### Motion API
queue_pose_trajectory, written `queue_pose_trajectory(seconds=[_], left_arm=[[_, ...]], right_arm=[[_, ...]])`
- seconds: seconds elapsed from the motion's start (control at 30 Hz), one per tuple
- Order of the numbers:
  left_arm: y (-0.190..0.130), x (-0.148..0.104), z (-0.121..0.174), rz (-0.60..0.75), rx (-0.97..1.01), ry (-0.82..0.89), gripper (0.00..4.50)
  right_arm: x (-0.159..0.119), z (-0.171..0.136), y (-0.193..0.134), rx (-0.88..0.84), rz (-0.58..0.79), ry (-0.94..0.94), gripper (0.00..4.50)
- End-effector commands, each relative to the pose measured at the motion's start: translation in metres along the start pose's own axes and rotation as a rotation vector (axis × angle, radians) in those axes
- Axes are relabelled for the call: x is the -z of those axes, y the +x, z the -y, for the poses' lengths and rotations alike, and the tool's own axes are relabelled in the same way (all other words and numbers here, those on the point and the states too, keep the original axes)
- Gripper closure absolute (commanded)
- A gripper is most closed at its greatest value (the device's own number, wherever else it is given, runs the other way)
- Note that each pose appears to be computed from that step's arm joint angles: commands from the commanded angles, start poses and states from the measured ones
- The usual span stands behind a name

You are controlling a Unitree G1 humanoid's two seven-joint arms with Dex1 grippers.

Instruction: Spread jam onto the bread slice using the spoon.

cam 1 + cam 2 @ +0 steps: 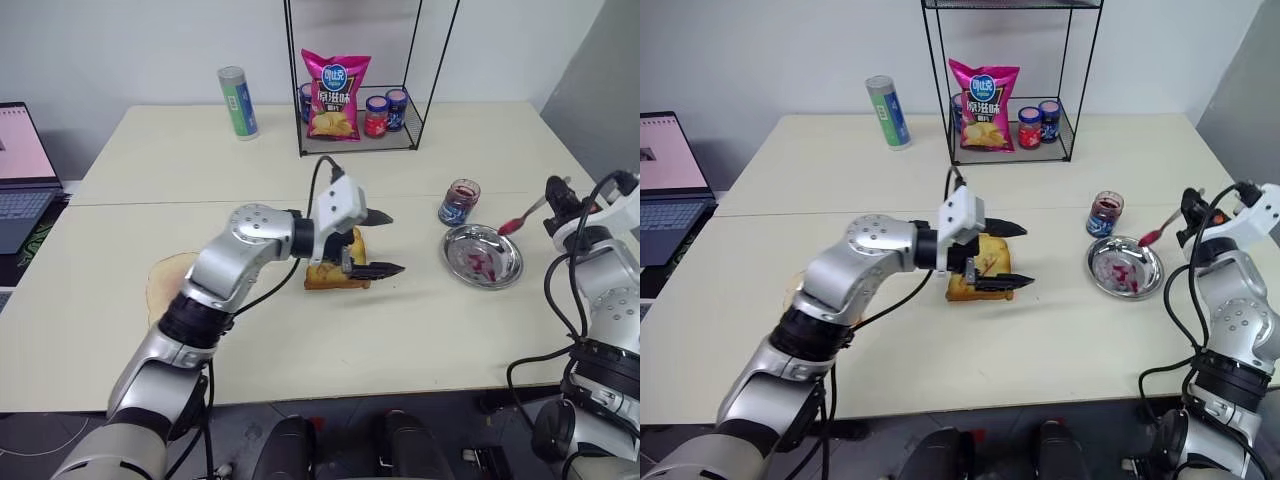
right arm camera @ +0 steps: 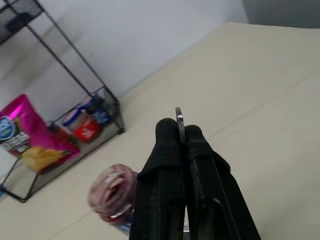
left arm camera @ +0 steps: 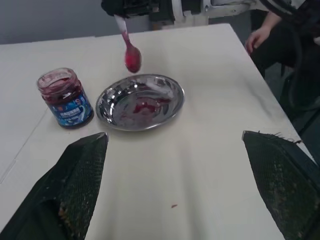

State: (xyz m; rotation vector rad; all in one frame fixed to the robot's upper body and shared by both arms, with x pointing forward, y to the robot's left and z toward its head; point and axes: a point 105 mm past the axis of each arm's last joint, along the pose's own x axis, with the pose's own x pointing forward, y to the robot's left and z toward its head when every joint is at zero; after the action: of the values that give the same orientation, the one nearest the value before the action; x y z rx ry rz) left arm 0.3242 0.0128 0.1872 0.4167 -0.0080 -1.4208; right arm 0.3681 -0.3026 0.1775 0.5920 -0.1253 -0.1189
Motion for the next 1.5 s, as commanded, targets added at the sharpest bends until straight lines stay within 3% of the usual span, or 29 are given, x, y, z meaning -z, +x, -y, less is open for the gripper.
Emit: queue_pose_trajectory(seconds=[0.03, 0.2, 0.33, 0.37, 0.8, 1.0, 1.2, 1.43, 1.5], left_arm=[[0.001, -0.014, -0.010, 0.025, -0.014, 0.070, 0.00], [0.000, -0.014, -0.010, 0.033, -0.019, 0.070, 0.00], [-0.001, -0.013, -0.010, 0.035, -0.034, 0.062, 0.00], [-0.001, -0.013, -0.011, 0.036, -0.039, 0.062, 0.00], [-0.001, -0.020, -0.016, 0.056, -0.058, 0.055, 0.00], [-0.014, -0.021, -0.028, 0.059, -0.121, 0.047, 0.00], [-0.033, -0.020, -0.042, 0.037, -0.189, 0.052, 0.00], [-0.075, -0.010, -0.053, -0.011, -0.299, 0.017, 0.00], [-0.104, 0.001, -0.059, -0.038, -0.387, -0.037, 0.00]], right_arm=[[0.001, 0.009, 0.003, -0.015, 0.045, 0.020, 4.43], [0.013, 0.033, 0.007, 0.037, 0.043, 0.063, 4.43], [0.017, 0.036, 0.010, 0.026, 0.043, 0.114, 4.43], [0.018, 0.036, 0.010, 0.025, 0.042, 0.114, 3.99], [0.011, 0.043, 0.008, 0.042, 0.068, 0.118, 1.14], [-0.010, 0.046, 0.006, 0.030, 0.090, -0.091, 0.02], [-0.031, 0.031, 0.011, -0.057, 0.086, -0.275, 0.02], [-0.051, -0.023, 0.011, -0.301, 0.071, -0.497, 0.02], [-0.044, -0.049, 0.002, -0.453, -0.004, -0.594, 0.02]])
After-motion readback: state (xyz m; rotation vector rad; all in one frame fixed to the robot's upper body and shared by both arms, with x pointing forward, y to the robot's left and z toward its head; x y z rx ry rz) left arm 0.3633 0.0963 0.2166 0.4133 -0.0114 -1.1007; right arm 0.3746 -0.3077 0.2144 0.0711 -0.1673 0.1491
